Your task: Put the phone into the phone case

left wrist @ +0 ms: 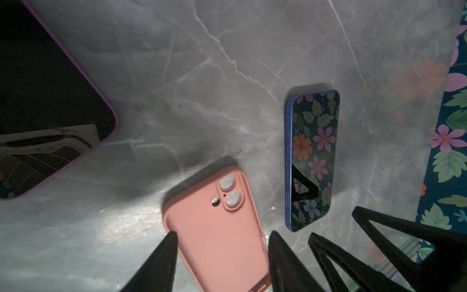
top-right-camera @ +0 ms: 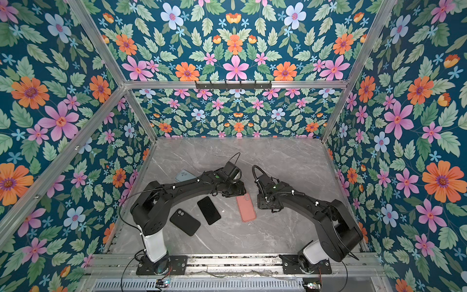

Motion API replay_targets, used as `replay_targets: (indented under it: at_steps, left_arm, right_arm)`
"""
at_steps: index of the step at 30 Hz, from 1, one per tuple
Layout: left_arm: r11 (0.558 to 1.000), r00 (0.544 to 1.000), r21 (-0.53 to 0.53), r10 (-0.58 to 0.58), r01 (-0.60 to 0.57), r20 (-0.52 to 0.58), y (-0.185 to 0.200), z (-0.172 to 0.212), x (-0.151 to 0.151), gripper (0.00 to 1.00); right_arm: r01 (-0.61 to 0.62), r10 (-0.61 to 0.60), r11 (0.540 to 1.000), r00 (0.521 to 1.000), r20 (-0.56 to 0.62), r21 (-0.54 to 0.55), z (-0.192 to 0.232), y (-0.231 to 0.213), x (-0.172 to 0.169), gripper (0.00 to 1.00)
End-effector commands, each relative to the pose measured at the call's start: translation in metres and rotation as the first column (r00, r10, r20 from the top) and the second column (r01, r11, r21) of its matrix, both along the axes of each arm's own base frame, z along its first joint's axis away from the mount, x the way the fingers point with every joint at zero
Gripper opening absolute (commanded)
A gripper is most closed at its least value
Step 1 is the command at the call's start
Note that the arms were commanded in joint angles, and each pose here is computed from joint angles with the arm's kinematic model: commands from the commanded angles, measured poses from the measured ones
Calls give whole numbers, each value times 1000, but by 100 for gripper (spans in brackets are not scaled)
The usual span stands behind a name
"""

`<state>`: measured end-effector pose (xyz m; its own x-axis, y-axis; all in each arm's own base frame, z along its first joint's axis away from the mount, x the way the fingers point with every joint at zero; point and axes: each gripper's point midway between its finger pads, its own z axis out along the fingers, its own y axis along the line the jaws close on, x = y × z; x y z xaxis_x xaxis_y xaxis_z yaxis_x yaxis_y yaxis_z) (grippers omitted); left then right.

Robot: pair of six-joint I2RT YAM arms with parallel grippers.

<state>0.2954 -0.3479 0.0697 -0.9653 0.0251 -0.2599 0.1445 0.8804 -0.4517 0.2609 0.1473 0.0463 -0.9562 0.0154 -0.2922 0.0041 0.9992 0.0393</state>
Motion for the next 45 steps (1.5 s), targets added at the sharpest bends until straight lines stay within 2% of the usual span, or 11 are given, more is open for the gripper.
replay_targets:
  at_steps: [1,7,16,26,41,45]
  left_arm:
    - [1000,1000,-2,-9,9,16,3,5,5,63]
    - [1000,999,-12,-28,28,15,-2,5,9,65]
    - [998,998,7,-68,68,9,-3,-1,21,66]
    - [995,996,-33,-93,93,2,-22,-2,33,66]
    - [993,995,-56,-102,101,-17,-30,-12,48,66]
    - [989,993,-99,-114,113,-10,-41,-9,54,66]
  right_arm:
    - [1,-1,1000,1000,-3,2,-1,2,3,82]
    - [-4,4,1000,1000,-4,12,-2,6,10,86]
    - [-1,2,1000,1000,-5,22,-4,7,21,86]
    - [5,-5,1000,999,-42,-1,-18,3,25,85]
    - [0,0,1000,996,-89,3,-39,4,20,74]
    - [2,0,1000,996,-90,18,-41,5,19,70]
